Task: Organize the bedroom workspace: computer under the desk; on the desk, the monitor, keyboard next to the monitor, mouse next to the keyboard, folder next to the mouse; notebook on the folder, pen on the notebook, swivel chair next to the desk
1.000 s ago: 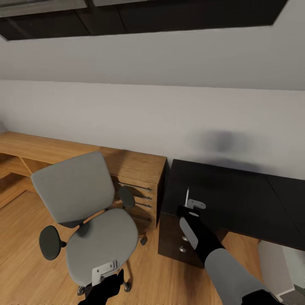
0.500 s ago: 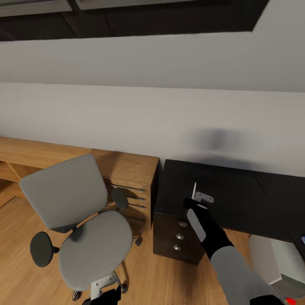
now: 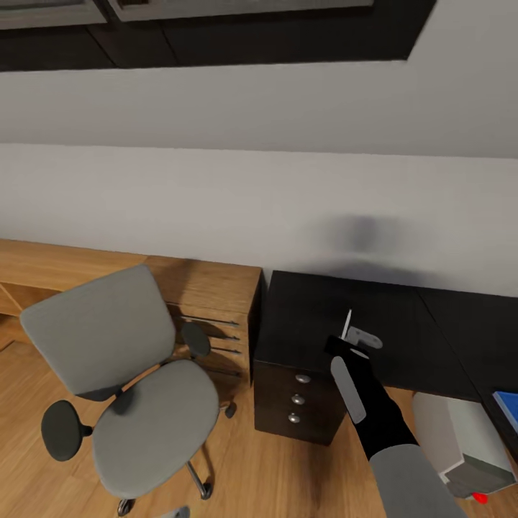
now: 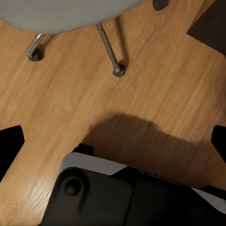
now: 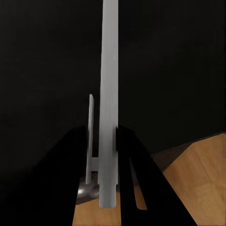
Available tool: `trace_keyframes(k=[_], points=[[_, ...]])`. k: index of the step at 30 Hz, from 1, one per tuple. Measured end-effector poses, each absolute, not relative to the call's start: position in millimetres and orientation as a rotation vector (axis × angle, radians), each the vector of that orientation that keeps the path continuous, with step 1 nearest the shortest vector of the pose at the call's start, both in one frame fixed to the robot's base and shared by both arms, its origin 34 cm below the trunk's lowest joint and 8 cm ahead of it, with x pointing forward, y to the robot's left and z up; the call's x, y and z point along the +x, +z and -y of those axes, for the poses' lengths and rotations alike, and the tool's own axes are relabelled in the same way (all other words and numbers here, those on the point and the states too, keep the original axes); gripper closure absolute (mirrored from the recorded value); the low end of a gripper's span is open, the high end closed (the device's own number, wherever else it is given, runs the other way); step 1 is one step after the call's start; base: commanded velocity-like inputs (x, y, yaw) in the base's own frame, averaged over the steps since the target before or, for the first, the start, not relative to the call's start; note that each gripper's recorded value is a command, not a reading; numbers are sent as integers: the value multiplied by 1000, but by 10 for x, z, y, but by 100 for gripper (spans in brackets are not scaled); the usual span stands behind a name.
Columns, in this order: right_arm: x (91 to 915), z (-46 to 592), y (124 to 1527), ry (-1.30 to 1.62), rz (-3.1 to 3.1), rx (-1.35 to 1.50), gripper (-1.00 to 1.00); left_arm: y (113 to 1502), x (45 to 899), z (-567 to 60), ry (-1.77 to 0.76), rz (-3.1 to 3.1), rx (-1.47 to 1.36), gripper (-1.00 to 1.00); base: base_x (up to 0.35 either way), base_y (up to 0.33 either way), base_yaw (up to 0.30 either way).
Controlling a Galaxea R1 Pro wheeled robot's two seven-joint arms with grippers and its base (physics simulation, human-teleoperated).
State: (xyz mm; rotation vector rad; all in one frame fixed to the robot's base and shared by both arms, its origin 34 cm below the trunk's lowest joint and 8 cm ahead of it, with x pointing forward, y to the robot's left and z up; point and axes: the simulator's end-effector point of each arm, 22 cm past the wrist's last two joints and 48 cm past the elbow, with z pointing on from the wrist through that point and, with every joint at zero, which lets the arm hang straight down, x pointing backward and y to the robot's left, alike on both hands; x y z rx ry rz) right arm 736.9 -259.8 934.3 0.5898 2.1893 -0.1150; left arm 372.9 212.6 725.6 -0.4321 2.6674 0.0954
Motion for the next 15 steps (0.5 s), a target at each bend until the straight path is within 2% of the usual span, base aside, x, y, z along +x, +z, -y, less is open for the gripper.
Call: trace_keyframes(k=[6, 15], points=[[7342, 2624, 9395, -121, -2185, 592, 100, 7093, 3424, -2298, 157, -2730, -449, -100, 0, 0, -183], [7312, 2753, 9408, -128, -2176, 636, 100, 7069, 3345, -2339, 170, -2744, -457, -100, 0, 0, -279]])
